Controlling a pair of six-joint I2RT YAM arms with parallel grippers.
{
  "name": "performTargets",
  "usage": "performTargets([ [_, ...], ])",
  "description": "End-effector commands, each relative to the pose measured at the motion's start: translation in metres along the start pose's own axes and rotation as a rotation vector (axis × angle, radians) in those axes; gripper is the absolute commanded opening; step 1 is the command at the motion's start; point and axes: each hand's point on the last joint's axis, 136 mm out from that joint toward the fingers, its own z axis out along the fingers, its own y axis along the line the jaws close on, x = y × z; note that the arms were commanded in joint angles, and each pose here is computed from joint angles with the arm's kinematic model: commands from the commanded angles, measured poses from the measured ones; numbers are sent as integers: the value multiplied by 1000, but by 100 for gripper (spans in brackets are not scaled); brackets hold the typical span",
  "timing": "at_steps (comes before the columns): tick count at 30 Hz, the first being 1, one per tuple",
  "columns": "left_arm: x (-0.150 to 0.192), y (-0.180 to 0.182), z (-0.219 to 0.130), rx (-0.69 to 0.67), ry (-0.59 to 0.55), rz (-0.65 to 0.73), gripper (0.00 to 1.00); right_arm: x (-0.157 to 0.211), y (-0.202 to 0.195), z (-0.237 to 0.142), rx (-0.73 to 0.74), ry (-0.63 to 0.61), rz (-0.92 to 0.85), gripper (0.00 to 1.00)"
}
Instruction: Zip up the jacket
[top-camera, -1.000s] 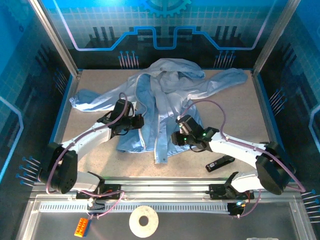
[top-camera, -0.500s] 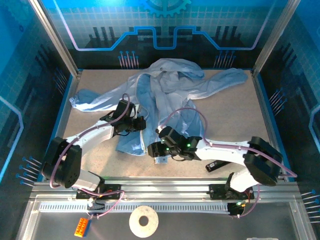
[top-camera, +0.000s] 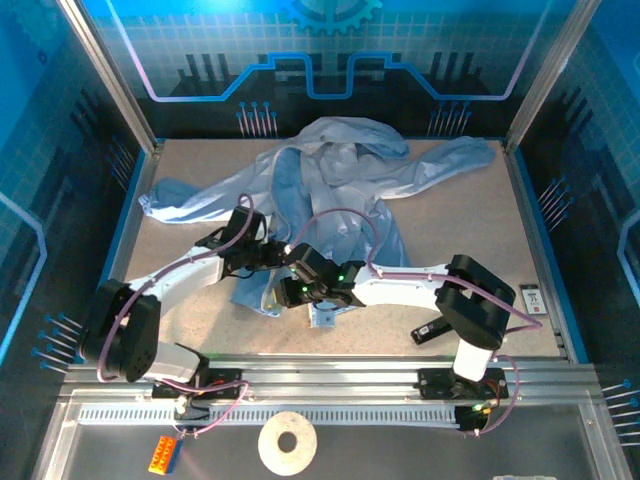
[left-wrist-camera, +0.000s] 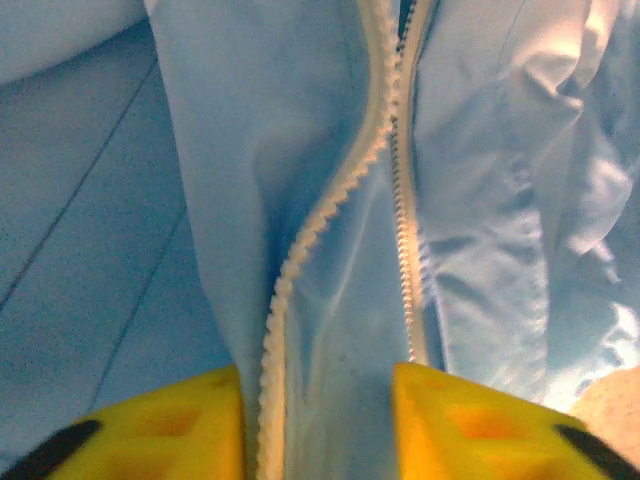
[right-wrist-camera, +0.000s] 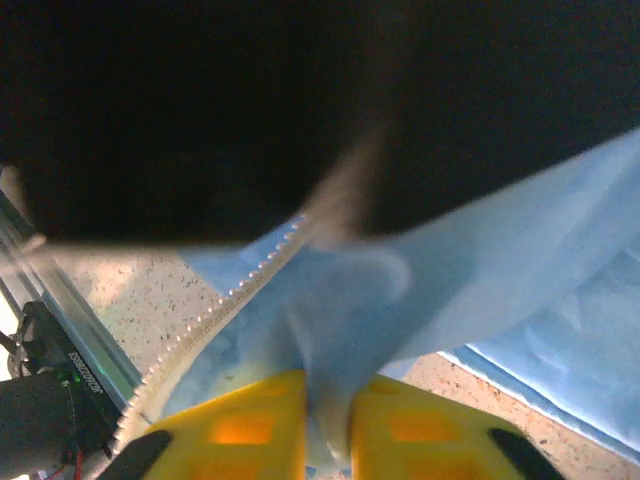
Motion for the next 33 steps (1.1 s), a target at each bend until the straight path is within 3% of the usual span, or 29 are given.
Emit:
performTargets([
  [1, 4, 1, -23, -14, -37, -8, 49, 1, -10, 1, -3, -6, 19, 8],
  [3, 9, 11, -33, -35, -56, -41, 49, 1, -17, -3, 1, -12, 26, 5],
  [6, 22, 26, -42, -57, -69, -137, 47, 1, -37, -10, 43, -16, 38, 8],
  [10, 49, 28, -35, 20, -38, -255, 27, 0, -54, -20, 93, 3, 47, 33],
  [15, 72, 44, -17, 21, -13, -330, 18, -9, -61, -39, 180, -9, 14, 46],
  [20, 84, 59, -11, -31, -2, -342, 16, -20, -39, -44, 166, -22, -30, 57],
  [25, 91, 67, -9, -60, 5, -353, 16, -11, -11, -21, 186, 44, -115, 65],
  [28, 95, 74, -11, -84, -4, -380, 16, -5, -19, -2, 291, 78, -167, 70],
  [33, 98, 77, -22, -87, -44, -388, 16, 2, -44, 8, 444, 140, -182, 69],
])
